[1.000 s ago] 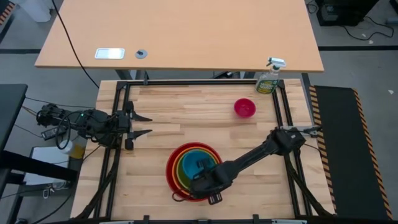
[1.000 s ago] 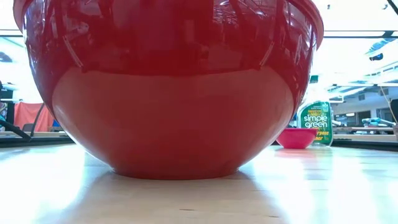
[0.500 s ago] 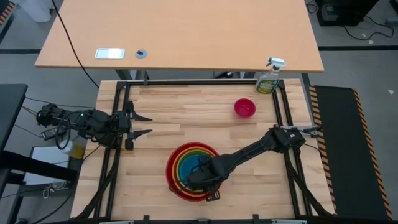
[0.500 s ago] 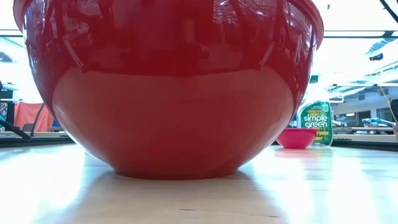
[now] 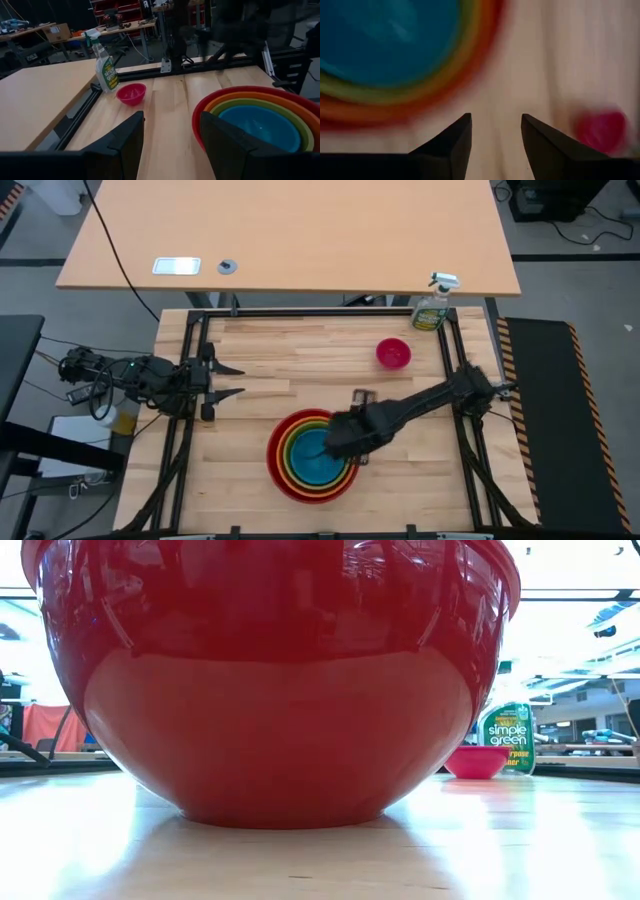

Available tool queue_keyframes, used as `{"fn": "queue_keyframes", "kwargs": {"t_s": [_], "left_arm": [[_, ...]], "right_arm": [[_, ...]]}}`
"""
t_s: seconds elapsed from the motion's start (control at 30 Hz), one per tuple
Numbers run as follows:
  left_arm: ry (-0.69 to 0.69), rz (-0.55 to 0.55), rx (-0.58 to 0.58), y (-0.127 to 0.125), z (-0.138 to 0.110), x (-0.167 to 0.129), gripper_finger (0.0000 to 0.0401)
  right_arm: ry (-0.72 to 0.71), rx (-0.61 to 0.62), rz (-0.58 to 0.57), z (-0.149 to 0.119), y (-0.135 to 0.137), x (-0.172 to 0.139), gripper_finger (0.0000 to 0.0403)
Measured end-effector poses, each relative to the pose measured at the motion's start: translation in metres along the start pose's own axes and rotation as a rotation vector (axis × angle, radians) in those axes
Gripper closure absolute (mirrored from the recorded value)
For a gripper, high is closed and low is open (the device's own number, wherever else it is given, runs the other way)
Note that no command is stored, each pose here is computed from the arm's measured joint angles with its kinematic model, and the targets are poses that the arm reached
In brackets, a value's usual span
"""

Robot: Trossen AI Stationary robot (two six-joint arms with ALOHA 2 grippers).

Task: Nest bowls inside each other
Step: Stack the small red bowl into the blue bowl

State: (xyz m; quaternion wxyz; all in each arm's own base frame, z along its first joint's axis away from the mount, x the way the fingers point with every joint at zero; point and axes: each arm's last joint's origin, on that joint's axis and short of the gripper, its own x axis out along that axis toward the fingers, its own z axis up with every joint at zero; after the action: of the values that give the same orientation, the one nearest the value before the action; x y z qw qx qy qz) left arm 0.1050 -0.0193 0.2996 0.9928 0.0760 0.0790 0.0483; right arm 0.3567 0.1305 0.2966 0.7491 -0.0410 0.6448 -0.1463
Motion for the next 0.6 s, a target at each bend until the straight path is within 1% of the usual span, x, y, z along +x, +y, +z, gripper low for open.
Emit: {"fn": "queue_keyframes", "kwargs": {"t_s": [0.07, 0.1, 0.2, 0.27, 0.37, 0.5, 0.6], "left_arm": [[0.001, 0.0, -0.007, 0.0, 0.0, 0.0, 0.0205], [0.001, 0.0, -0.008, 0.0, 0.0, 0.0, 0.0205], [0.004, 0.0, -0.009, 0.0, 0.0, 0.001, 0.0205], [0.007, -0.001, -0.008, -0.001, 0.0, 0.002, 0.0205], [0.019, -0.002, -0.003, -0.002, -0.001, 0.004, 0.0205], [0.034, -0.003, 0.004, -0.003, -0.002, 0.007, 0.0205], [0.035, -0.004, 0.013, -0.004, -0.002, 0.008, 0.0205]], "right_arm": [[0.101, 0.016, -0.085, -0.018, -0.015, 0.011, 0.023], [0.125, 0.029, -0.117, -0.024, -0.021, 0.02, 0.0231], [0.143, 0.075, -0.163, -0.044, -0.039, 0.041, 0.0231], [0.107, 0.106, -0.182, -0.057, -0.051, 0.05, 0.0231], [0.114, 0.138, -0.224, -0.074, -0.066, 0.076, 0.0231], [0.169, 0.164, -0.242, -0.095, -0.092, 0.101, 0.023], [0.215, 0.154, -0.218, -0.101, -0.107, 0.125, 0.022]]}}
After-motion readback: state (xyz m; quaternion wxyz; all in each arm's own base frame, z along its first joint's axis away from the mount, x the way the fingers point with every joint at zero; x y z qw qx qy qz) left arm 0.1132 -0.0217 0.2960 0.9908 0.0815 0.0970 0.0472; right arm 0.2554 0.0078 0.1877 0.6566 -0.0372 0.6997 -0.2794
